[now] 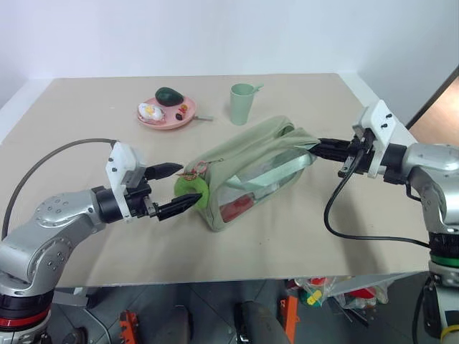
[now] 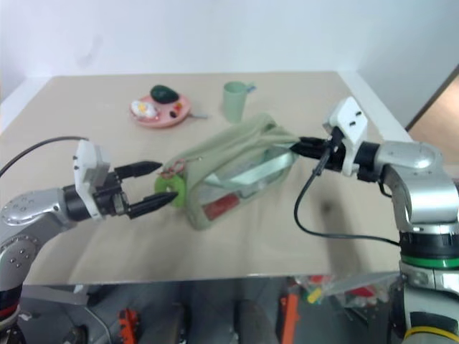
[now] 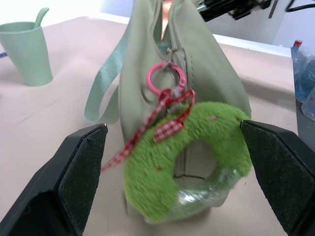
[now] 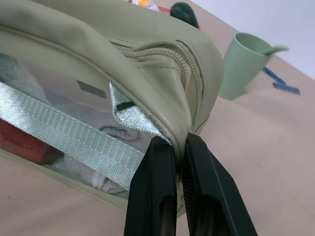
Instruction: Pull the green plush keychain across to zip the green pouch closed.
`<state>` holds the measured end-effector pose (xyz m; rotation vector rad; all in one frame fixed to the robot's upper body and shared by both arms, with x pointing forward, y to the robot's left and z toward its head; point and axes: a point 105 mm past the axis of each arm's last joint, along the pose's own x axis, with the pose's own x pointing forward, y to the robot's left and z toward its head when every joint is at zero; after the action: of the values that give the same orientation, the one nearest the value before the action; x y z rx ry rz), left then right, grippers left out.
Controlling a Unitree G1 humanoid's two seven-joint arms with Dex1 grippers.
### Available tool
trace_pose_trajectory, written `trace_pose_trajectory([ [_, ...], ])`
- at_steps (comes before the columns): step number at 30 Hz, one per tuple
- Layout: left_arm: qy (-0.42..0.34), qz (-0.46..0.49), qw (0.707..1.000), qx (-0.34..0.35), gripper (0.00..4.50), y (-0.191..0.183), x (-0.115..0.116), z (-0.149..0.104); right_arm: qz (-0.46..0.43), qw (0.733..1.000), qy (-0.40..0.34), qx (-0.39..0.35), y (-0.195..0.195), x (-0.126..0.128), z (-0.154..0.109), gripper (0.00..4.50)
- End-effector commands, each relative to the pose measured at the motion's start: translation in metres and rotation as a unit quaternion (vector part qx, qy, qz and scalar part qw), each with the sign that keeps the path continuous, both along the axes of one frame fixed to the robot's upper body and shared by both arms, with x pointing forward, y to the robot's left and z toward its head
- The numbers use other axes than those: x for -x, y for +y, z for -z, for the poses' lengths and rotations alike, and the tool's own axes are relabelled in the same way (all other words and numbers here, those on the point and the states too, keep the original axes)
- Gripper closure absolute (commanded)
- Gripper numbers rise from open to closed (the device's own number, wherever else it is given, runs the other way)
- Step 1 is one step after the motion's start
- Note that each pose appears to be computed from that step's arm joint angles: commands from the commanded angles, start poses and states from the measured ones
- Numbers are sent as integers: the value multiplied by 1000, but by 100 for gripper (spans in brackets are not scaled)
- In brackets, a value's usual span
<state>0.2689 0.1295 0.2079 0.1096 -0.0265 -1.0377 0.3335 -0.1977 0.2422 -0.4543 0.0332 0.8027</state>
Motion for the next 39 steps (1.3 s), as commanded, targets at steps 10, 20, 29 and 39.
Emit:
trace_pose_trajectory([
  [10, -29, 22, 999, 29, 0, 11, 3, -28, 91, 995, -28, -23, -15, 10, -25, 446],
  [20, 23, 101, 995, 0, 0, 1, 26, -20, 86, 996, -17, -33, -4, 9, -15, 446],
  [29, 12, 106, 994, -10, 0, -9, 23, -15, 61, 997, 32, -18, 8, 23, -1, 446],
  [39, 1, 103, 995, -9, 0, -14, 15, -13, 2, 999, 45, -5, 13, 36, 11, 232],
])
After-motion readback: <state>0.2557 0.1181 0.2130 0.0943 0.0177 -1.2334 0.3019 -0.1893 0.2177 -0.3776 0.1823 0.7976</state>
